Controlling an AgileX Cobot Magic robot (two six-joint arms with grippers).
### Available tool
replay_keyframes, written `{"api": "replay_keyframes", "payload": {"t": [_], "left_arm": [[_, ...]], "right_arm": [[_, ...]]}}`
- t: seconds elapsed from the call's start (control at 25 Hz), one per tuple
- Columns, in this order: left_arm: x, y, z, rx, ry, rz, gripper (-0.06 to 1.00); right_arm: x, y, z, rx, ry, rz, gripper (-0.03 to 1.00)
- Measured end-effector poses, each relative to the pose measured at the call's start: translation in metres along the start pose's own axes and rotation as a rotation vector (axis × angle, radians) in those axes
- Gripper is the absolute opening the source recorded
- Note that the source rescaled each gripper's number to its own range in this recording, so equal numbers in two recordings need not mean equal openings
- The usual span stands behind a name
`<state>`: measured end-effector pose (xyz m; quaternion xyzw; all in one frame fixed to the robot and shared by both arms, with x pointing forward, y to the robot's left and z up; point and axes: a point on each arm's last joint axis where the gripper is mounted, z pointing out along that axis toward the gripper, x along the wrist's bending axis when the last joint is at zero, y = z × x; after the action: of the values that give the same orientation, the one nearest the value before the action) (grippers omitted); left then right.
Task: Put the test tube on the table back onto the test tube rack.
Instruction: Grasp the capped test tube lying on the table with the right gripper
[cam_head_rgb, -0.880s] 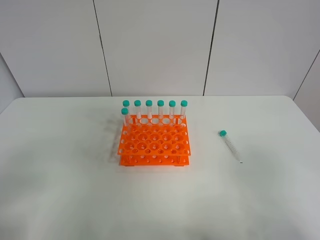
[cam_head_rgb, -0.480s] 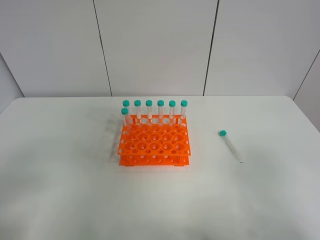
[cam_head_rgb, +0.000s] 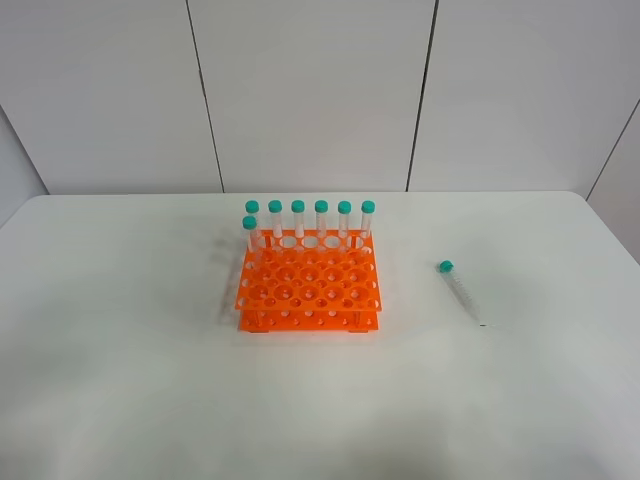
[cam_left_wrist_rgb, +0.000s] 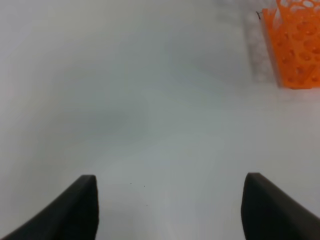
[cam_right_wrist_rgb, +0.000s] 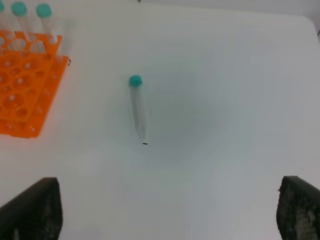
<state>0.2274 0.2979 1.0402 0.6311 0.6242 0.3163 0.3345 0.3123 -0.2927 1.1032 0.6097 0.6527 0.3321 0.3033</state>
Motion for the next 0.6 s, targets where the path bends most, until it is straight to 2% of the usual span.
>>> {"api": "replay_keyframes", "payload": {"t": [0.2,0.36,0.6], "left_arm": [[0.000,0.000,0.000,0.000,0.005,0.002,0.96],[0.000,0.000,0.000,0.000,0.000,0.000,0.96],[0.000,0.000,0.000,0.000,0.000,0.000,0.96]], "right_arm": [[-0.002,0.042,0.068,0.248,0.001,0.007,0.94],[-0.004,0.057,0.136,0.454,0.003,0.012,0.94],[-0.006,0.070,0.222,0.630,0.014,-0.014,0.94]]}}
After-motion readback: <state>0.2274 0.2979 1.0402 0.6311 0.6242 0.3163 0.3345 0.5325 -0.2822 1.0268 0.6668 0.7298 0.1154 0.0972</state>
